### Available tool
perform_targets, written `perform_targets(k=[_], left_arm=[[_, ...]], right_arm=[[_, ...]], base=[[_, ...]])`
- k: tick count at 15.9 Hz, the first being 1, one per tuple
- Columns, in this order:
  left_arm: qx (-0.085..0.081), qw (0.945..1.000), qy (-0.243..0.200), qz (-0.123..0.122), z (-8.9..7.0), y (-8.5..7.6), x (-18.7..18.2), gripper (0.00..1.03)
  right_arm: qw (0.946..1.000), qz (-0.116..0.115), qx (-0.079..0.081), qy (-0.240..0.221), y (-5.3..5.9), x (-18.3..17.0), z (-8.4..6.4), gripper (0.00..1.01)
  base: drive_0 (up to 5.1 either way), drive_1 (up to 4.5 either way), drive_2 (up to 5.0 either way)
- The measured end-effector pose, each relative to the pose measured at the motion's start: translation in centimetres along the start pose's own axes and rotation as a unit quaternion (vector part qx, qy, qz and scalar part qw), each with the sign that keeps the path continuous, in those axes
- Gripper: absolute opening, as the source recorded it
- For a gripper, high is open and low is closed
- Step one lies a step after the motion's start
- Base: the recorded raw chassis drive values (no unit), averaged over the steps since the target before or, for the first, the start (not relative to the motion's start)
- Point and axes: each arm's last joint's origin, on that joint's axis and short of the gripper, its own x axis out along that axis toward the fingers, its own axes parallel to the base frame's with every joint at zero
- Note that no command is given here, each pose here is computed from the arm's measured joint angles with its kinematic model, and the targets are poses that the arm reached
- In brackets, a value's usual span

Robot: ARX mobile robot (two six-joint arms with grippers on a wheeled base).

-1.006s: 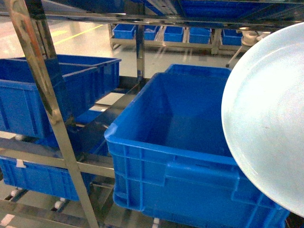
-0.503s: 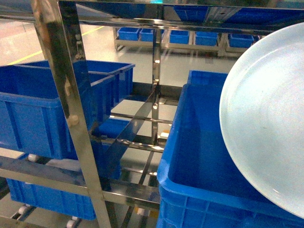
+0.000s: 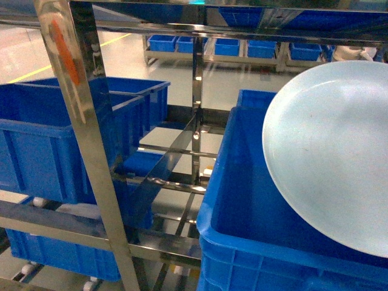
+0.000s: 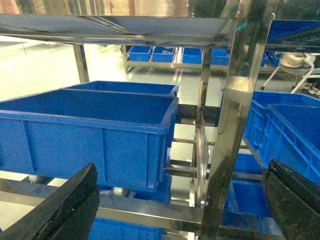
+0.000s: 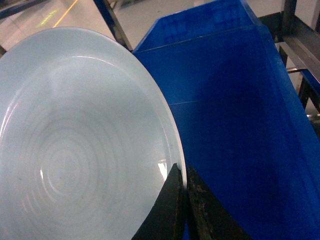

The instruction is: Place blue tray on left shelf second layer neatly

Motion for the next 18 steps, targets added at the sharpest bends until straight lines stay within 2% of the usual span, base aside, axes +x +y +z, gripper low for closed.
perform_targets(k=[3, 7, 10, 11, 13, 14, 16, 18], left_arm=[[0.000, 1.0000, 0.000, 0.000, 0.0, 0.0, 0.0, 0.98], [0.000, 1.0000, 0.000, 0.000, 0.0, 0.0, 0.0, 0.98], [0.000, 1.0000, 0.000, 0.000, 0.0, 0.0, 0.0, 0.98], [0.000, 1.0000, 0.000, 0.000, 0.0, 0.0, 0.0, 0.98], [0.000, 1.0000, 0.000, 0.000, 0.0, 0.0, 0.0, 0.98], [0.000, 1.0000, 0.000, 0.000, 0.0, 0.0, 0.0, 0.98], [0.000, 1.0000, 0.000, 0.000, 0.0, 0.0, 0.0, 0.98], [0.000, 1.0000, 0.000, 0.000, 0.0, 0.0, 0.0, 0.98]], right_arm=[[0.9988, -0.045, 0.012, -0.013, -0.1, 2.5, -0.9, 0.02], [0.9951, -0.087, 0.024, -0.040, 0.0, 4.5, -1.8, 0.02], [0.9915, -0.115, 0.042, -0.042, -0.1, 5.9, -2.8, 0.02], [0.9921, -0.109, 0.046, -0.040, 0.3, 6.1, -3.2, 0.07], [0.9948, -0.082, 0.041, -0.044, 1.8, 5.6, -2.9, 0.25], [0.9960, -0.068, 0.034, -0.047, 2.7, 5.1, -2.6, 0.32], [0.9976, -0.043, 0.010, -0.054, 4.8, 2.5, -1.9, 0.54], [0.9981, -0.042, -0.005, -0.044, 4.8, 0.1, -2.3, 0.72]], base=[[-4.0, 4.56, -0.6], [0.0, 0.00, 0.0], [0.0, 0.00, 0.0], [0.0, 0.00, 0.0], [0.0, 0.00, 0.0], [0.0, 0.00, 0.0], [0.0, 0.00, 0.0], [0.0, 0.00, 0.0]])
